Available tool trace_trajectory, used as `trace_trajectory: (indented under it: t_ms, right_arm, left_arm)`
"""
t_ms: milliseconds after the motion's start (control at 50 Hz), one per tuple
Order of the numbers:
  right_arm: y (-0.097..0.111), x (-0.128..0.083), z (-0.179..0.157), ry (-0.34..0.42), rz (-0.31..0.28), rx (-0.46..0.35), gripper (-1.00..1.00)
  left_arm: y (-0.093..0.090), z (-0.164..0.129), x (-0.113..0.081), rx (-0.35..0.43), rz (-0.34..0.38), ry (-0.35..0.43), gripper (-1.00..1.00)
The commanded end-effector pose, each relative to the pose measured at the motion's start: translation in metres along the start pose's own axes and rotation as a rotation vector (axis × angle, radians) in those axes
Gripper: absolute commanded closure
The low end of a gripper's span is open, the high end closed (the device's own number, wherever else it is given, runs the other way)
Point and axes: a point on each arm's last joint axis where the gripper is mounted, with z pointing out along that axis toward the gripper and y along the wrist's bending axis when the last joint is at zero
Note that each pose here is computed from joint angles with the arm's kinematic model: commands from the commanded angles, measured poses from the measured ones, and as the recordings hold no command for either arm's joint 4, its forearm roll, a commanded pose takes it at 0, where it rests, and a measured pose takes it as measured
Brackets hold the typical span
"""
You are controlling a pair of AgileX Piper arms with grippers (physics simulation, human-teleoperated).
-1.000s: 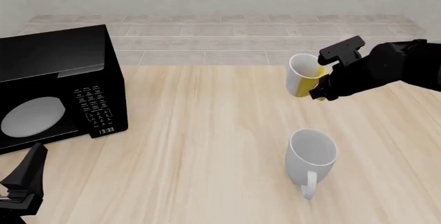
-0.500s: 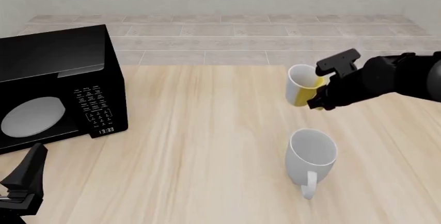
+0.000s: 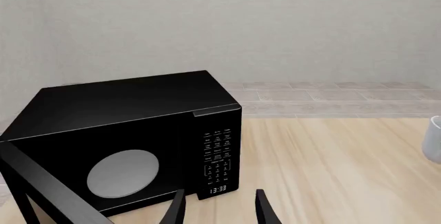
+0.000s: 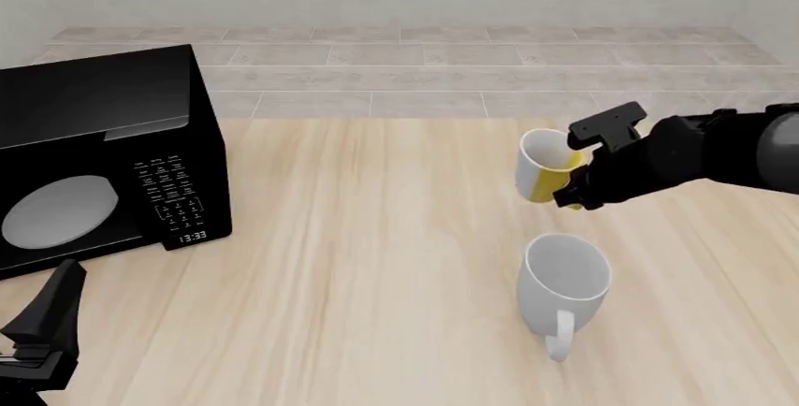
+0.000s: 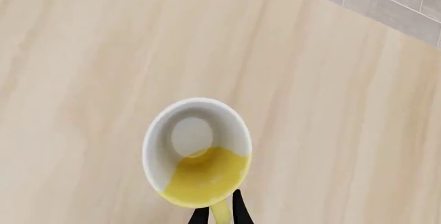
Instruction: Put the yellow and white mug to the front of the white mug.
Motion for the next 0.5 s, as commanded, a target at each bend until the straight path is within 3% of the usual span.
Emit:
trace_trajectory:
  t_ms: [20, 500]
  right_arm:
    - [-0.002, 0.002, 0.010, 0.005, 0.025, 0.002, 1.00]
    - [-0.003, 0.007, 0.032, 0.030, 0.029, -0.002, 1.00]
  left_arm:
    - [0.000, 0.000, 0.000, -0.002, 0.000, 0.000, -1.00]
    - [0.000, 0.000, 0.000, -0.002, 0.000, 0.000, -1.00]
